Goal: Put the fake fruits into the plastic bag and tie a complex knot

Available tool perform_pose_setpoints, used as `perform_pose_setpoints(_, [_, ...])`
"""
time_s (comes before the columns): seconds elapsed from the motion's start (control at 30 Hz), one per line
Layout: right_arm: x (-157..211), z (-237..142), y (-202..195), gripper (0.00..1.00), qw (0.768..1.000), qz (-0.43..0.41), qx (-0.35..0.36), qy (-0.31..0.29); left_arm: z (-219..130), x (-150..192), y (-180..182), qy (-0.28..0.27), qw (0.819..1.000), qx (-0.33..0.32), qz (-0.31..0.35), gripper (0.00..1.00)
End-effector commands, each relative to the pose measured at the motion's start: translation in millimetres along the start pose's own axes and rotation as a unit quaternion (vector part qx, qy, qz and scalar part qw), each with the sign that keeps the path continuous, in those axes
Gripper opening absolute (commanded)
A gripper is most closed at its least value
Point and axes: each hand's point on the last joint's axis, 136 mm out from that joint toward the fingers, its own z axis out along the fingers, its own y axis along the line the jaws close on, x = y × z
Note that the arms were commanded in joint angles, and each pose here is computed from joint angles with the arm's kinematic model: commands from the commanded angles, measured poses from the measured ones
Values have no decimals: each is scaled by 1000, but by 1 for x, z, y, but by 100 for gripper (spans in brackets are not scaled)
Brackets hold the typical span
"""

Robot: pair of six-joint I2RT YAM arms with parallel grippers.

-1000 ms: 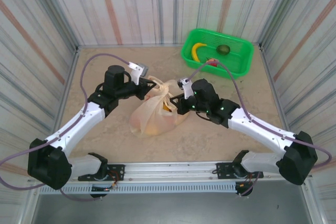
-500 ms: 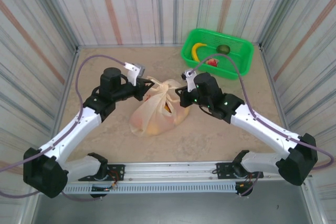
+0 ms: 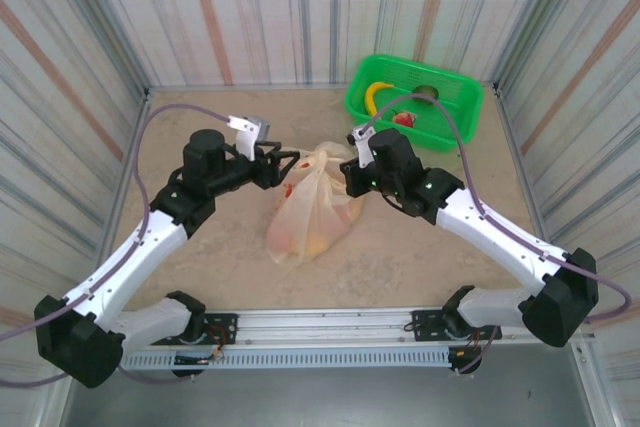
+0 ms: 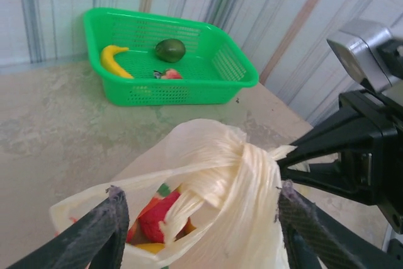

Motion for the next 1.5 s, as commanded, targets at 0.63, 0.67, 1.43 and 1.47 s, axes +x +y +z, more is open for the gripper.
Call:
perform_pose_setpoints(0.63, [6, 1, 6, 0, 999, 9, -30, -8, 35, 37, 3, 175, 983, 38, -43, 27])
perform_pose_setpoints(0.67, [6, 1, 7, 0, 999, 9, -31, -7, 35, 38, 4, 176, 983, 32, -36, 28])
perform_pose_setpoints(1.43, [8, 14, 9, 0, 999, 21, -44, -2, 76, 42, 3, 169, 983, 76, -19, 33])
perform_pose_setpoints(1.47, [8, 14, 9, 0, 999, 22, -44, -1, 76, 40, 2, 167, 983, 77, -19, 26])
